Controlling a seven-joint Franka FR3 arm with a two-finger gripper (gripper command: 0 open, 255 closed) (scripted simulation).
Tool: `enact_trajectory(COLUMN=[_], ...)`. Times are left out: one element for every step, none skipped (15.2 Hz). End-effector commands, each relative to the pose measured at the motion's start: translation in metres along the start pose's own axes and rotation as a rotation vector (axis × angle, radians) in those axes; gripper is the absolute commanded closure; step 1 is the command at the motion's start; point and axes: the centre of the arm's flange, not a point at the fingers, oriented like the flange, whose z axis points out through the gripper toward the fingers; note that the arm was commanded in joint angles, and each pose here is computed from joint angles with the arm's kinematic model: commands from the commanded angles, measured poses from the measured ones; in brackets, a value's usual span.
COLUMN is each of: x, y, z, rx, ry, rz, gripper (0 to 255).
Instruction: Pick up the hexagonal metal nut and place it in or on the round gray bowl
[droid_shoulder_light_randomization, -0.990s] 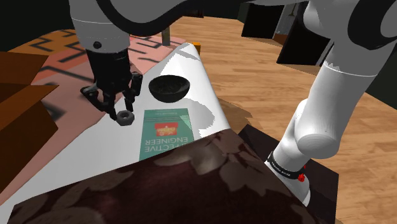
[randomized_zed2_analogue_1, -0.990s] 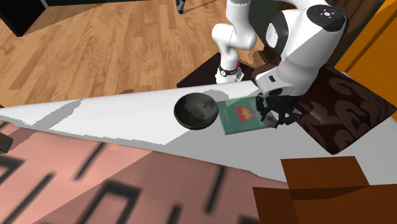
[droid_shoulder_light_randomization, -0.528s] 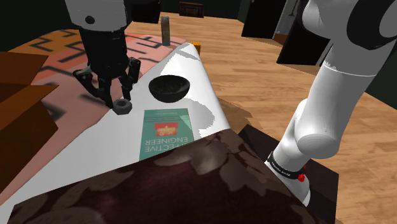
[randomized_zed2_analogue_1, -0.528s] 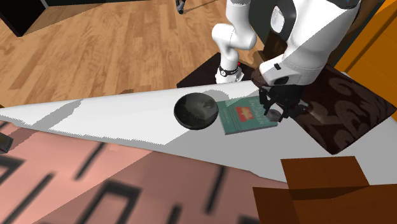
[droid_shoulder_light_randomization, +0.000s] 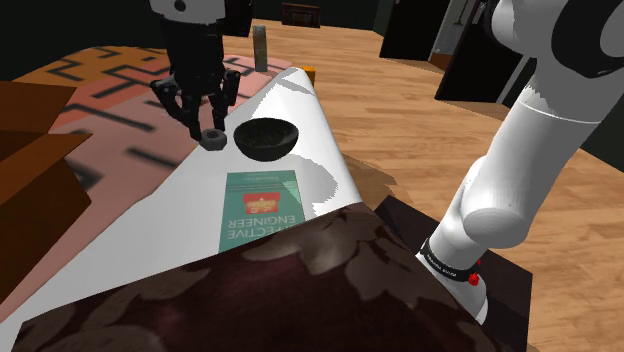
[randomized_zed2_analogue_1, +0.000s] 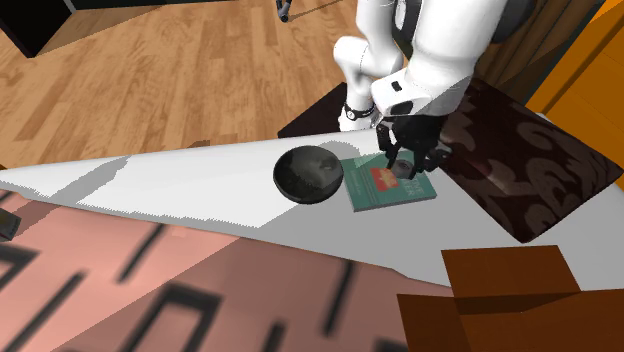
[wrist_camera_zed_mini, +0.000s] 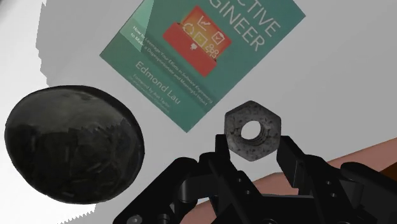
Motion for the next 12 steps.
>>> enact_trajectory(x=[0.008, 0.012, 0.016, 0.020, 0.024, 0.028, 0.032, 0.037, 0.041, 0.045, 0.049, 0.053], y=[0.028, 0.041, 0.053, 0.066, 0.078, 0.091, 0.103, 0.116, 0.128, 0.141, 0.153, 0.166], z=[0.000, -0.001, -0.002, -0.003, -0.004, -0.005, -0.006, -0.007, -0.008, -0.009, -0.010, -0.011], rx=[0.001, 0.001, 0.001, 0.001, 0.001, 0.001, 0.001, 0.001, 0.001, 0.001, 0.001, 0.001], ry=[0.000, 0.000, 0.000, 0.000, 0.000, 0.000, 0.000, 0.000, 0.000, 0.000, 0.000, 0.000], rz=[-0.001, -0.001, -0.001, -0.001, -0.001, -0.001, -0.001, -0.001, -0.001, -0.001, -0.001, -0.001], gripper=[255, 255, 255, 255, 255, 255, 255, 255, 255, 255, 255, 255])
